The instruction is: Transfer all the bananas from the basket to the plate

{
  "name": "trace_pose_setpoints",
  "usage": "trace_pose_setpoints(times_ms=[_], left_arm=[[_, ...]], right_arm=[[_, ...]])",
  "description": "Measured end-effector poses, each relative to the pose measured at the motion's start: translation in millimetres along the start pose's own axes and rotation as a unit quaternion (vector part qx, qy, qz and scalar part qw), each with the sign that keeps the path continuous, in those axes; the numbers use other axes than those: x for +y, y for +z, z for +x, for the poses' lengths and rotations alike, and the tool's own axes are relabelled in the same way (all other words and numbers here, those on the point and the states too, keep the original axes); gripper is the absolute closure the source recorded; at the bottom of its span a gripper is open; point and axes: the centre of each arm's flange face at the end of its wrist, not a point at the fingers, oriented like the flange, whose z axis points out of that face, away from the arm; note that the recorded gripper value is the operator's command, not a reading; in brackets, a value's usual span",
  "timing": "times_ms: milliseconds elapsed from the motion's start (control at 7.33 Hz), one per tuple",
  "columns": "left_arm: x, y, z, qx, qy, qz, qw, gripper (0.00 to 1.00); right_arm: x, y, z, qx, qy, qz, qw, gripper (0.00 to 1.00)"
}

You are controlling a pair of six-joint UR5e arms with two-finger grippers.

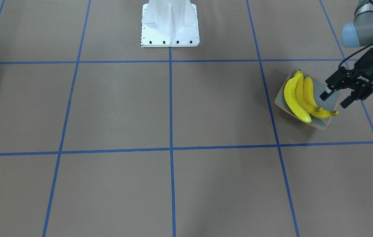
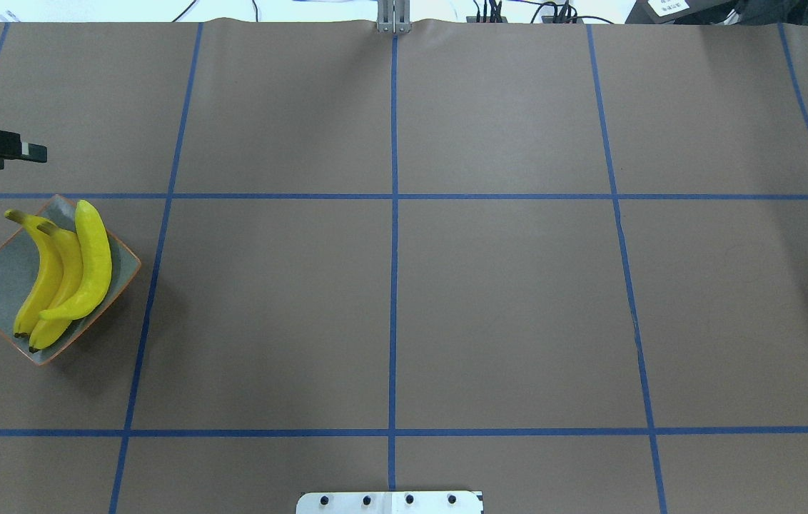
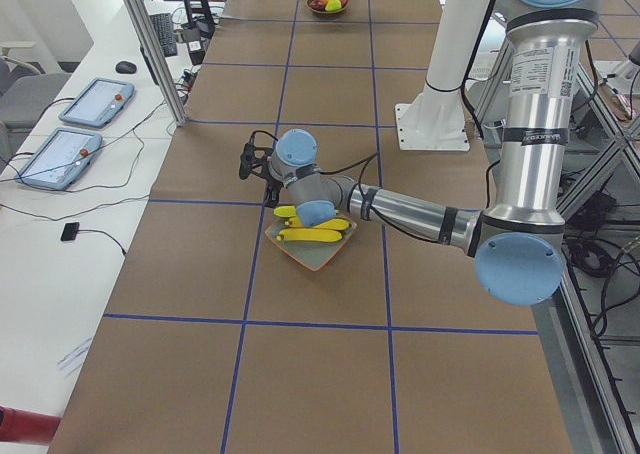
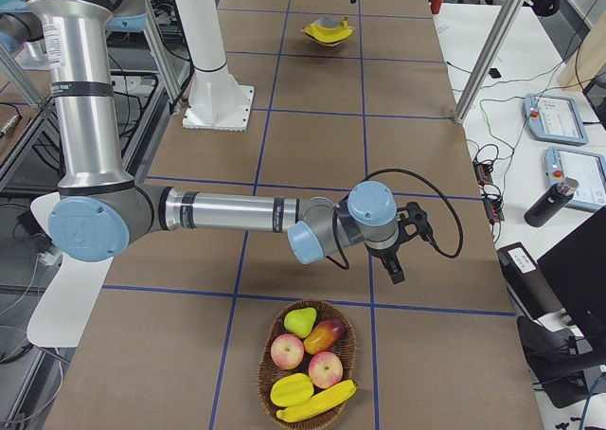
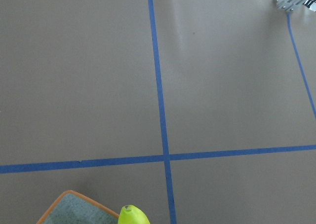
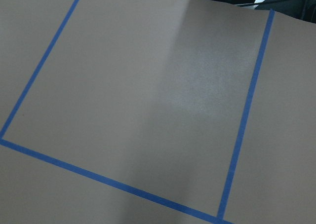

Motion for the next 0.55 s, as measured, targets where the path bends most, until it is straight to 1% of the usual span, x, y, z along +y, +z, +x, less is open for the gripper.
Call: trace_pose_setpoints(times_ms=[273,409,546], left_arm=[[-6,-2,7,0.0,0.006,0.013,0.9999,0.0],[-6,-2,8,0.001,0.006,0.014,0.9999,0.0],[-6,-2,9,0.002,0.007,0.015,0.9999,0.0]], right_arm=[[43,11,61,0.012,-0.037,-0.023,0.999,0.0],[62,17,85,0.016,-0.042,-0.035,0.9984,0.0],[76,22,102,0.023,-0.036,-0.046,0.9981,0.0]])
